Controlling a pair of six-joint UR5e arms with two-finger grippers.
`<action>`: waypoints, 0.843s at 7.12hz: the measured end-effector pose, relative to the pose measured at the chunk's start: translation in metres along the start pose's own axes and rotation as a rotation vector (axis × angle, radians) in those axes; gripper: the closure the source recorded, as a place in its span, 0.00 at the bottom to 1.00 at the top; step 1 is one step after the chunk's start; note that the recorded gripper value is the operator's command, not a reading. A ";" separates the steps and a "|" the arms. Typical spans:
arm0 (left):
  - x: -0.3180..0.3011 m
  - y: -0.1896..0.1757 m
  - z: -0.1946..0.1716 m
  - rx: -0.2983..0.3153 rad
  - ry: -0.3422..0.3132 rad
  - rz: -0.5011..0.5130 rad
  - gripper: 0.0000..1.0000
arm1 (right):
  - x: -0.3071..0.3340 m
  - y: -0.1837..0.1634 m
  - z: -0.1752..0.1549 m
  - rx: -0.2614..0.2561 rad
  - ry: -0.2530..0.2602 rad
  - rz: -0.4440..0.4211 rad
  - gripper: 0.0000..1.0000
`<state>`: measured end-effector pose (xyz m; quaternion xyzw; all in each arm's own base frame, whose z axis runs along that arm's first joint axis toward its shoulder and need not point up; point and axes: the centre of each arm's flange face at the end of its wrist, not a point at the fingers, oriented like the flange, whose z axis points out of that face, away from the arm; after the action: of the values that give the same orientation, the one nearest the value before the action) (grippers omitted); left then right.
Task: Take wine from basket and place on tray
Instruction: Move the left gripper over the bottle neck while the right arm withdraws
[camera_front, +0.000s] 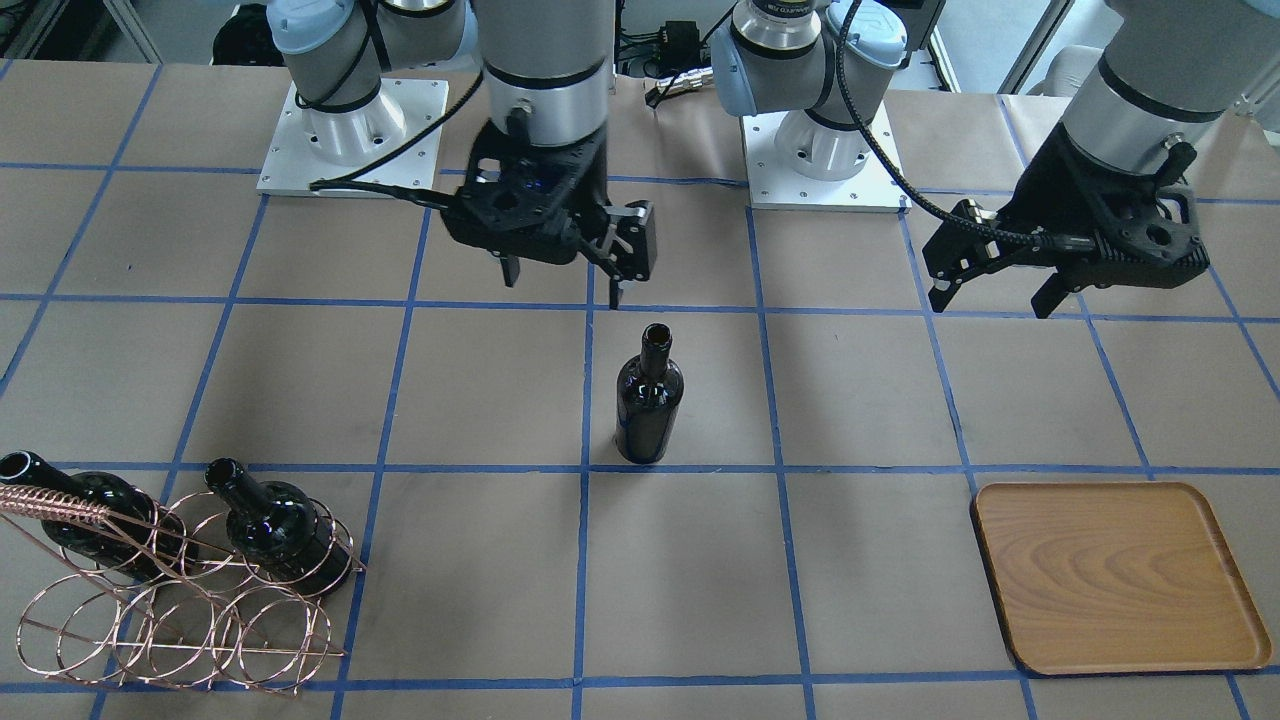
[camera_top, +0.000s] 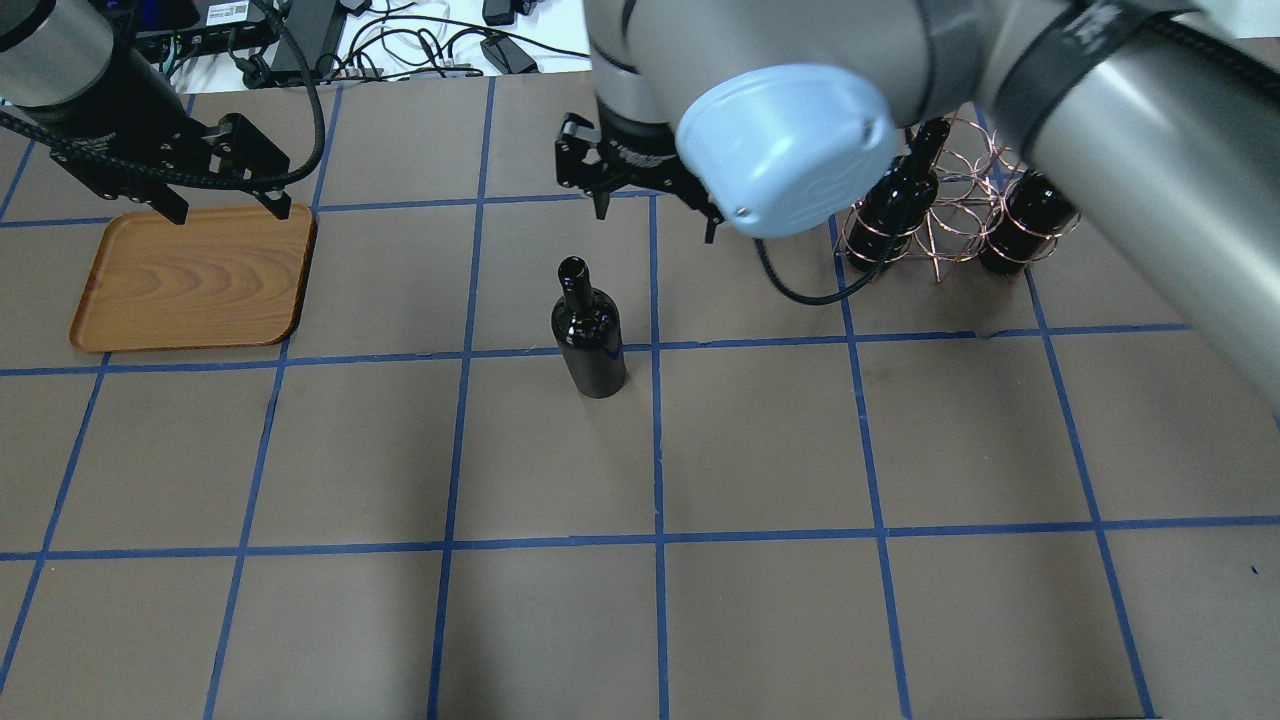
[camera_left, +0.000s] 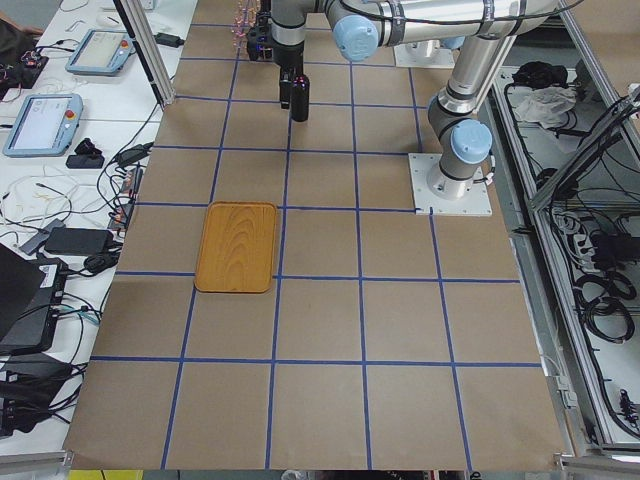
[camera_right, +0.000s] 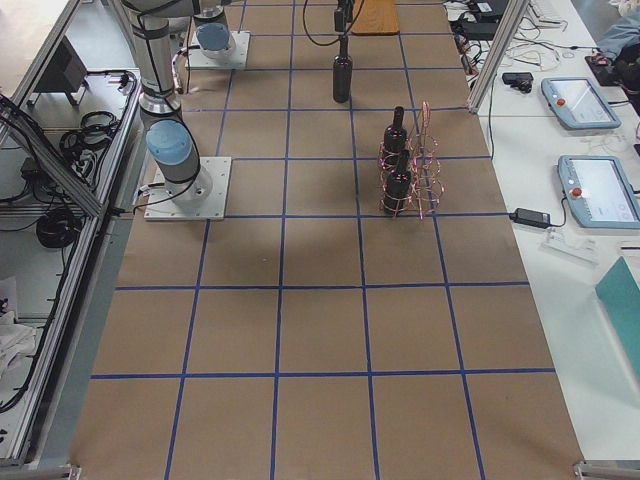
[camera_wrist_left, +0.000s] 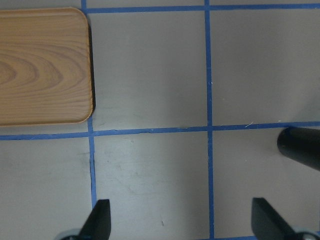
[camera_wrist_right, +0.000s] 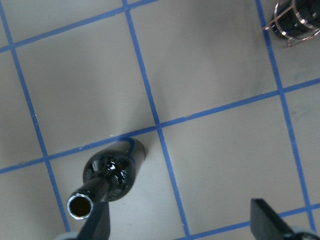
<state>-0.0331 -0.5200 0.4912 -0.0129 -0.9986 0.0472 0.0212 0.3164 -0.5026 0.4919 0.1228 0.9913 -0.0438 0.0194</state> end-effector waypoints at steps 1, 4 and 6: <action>0.014 -0.001 -0.001 0.006 0.006 0.025 0.00 | 0.048 -0.017 -0.020 -0.023 0.018 -0.047 0.00; 0.111 0.006 0.001 0.026 -0.004 0.146 0.00 | 0.155 -0.020 -0.060 -0.086 0.047 -0.140 0.00; 0.170 0.019 0.013 0.008 0.005 0.175 0.00 | 0.169 -0.001 -0.061 -0.045 0.034 -0.150 0.00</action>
<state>-0.2029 -0.4974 0.4837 -0.0999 -0.9934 0.0527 0.0198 0.1507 -0.4576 0.5440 0.0483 0.9986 -0.0207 0.0019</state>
